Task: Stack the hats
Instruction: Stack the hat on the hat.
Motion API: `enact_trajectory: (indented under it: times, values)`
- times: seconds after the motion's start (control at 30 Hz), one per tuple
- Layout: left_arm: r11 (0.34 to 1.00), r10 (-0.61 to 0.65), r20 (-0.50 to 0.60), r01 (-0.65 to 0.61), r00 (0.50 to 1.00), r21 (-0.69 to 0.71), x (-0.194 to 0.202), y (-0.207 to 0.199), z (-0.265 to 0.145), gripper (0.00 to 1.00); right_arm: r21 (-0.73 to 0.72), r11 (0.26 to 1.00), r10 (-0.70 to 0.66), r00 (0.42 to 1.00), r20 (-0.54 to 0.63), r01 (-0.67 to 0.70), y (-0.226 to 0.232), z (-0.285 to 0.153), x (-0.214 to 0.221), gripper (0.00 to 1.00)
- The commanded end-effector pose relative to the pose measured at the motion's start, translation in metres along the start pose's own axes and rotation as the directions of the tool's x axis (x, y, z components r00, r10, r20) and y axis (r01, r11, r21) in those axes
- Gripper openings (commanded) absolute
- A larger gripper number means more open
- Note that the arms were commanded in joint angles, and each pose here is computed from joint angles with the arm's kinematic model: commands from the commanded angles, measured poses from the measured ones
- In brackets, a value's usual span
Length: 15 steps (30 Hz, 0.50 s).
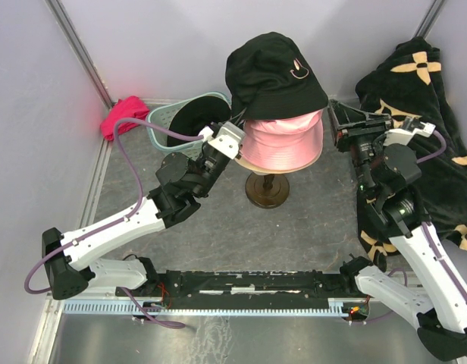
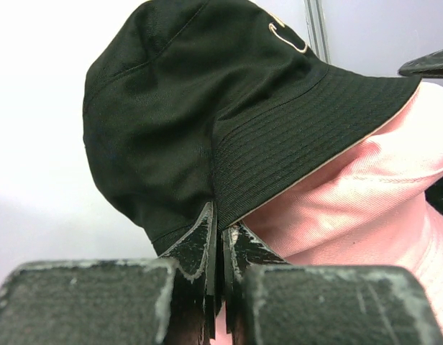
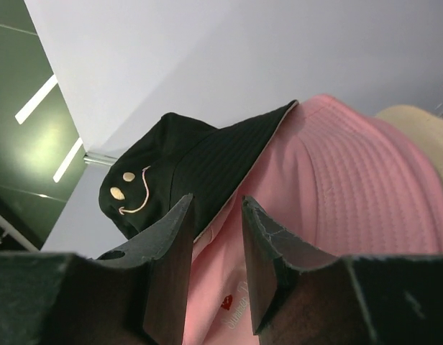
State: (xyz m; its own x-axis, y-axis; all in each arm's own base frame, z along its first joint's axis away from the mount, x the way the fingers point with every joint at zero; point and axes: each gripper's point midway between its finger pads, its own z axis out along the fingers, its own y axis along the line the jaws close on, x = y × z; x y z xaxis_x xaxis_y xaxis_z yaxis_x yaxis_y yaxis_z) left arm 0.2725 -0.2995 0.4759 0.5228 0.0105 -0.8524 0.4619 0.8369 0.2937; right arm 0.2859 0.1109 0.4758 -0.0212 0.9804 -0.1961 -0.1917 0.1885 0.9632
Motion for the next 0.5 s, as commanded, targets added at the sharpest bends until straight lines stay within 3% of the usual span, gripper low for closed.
enact_trajectory:
  times: [0.0, 0.47]
  values:
    - [1.0, 0.03, 0.035, -0.029, 0.999, -0.01, -0.0154, 0.0105, -0.0059, 0.03, -0.063, 0.981, 0.182, 0.981, -0.068, -0.186, 0.0246, 0.0033, 0.0102, 0.41]
    - [0.999, 0.037, 0.036, -0.037, 0.999, -0.005, -0.015, 0.0097, -0.0066, 0.03, -0.079, 0.972, 0.218, 0.975, -0.045, -0.221, 0.0257, 0.0075, 0.0066, 0.4]
